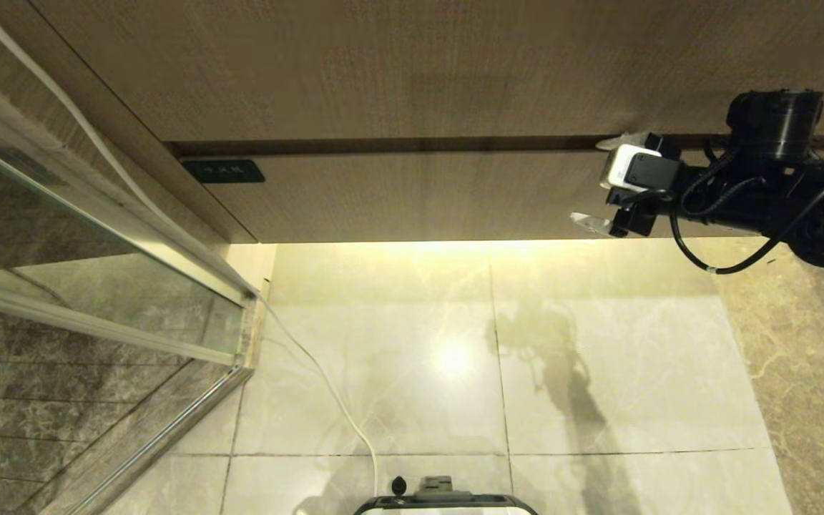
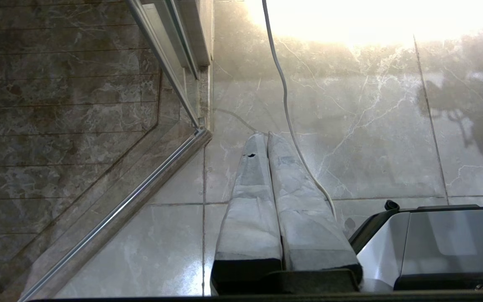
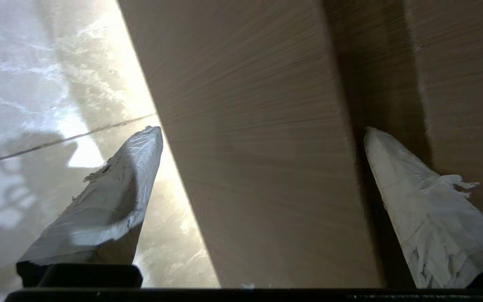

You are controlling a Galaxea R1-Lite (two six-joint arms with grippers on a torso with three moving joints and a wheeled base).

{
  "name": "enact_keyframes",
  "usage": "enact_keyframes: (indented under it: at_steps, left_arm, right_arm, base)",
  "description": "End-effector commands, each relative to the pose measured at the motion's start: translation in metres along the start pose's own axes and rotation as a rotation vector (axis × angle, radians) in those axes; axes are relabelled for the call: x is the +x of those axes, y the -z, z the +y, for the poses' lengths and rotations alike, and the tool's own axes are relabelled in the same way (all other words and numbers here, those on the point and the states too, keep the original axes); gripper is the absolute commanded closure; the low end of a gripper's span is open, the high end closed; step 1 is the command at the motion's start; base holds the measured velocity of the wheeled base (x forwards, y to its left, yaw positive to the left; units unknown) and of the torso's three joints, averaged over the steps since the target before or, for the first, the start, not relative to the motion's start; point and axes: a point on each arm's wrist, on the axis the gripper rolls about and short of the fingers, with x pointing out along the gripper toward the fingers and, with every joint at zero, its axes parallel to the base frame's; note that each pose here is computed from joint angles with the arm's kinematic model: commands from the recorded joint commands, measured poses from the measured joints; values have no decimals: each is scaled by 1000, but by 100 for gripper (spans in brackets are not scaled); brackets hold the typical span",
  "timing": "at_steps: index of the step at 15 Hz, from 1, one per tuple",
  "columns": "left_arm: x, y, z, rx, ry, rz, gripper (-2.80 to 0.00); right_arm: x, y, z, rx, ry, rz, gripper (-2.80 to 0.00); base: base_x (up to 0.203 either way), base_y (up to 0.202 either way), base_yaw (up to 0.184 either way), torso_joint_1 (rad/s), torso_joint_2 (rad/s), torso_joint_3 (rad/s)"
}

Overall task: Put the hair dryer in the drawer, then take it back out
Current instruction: Pull open the drawer

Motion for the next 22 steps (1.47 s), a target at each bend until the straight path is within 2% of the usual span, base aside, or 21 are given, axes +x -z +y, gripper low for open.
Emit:
enact_keyframes:
  at_steps: [1, 4, 6, 8, 10, 11, 12, 22]
  left_arm:
    - [0, 0, 0, 0, 1, 2, 0]
    - [0, 0, 0, 0, 0, 2, 0]
    - [0, 0, 0, 1, 0, 2, 0]
    - [0, 0, 0, 1, 0, 2, 0]
    - [0, 0, 0, 0, 1, 2, 0]
    - [0, 0, 0, 1, 0, 2, 0]
    - [0, 0, 0, 0, 0, 2, 0]
    - [0, 0, 0, 0, 0, 2, 0]
  right_arm:
    - [11, 3, -3, -13, 13, -9, -280]
    - [13, 8, -6, -22, 28, -5, -280]
    - [17, 14, -1, -10, 1, 16, -280]
    - [19, 23, 8, 22, -71, 59, -280]
    - [15, 29, 8, 33, -147, 101, -280]
    - [14, 32, 7, 30, -176, 113, -33]
    - [14, 34, 9, 31, -188, 127, 0]
    - [9, 29, 8, 29, -165, 114, 0]
  base:
    - [0, 0, 0, 0, 0, 0]
    - [0, 0, 0, 0, 0, 0]
    - [0, 0, 0, 0, 0, 0]
    - [0, 0, 0, 0, 0, 0]
    - [0, 0, 0, 0, 0, 0]
    - [0, 0, 0, 0, 0, 0]
    - [0, 0, 0, 0, 0, 0]
    - [0, 0, 0, 0, 0, 0]
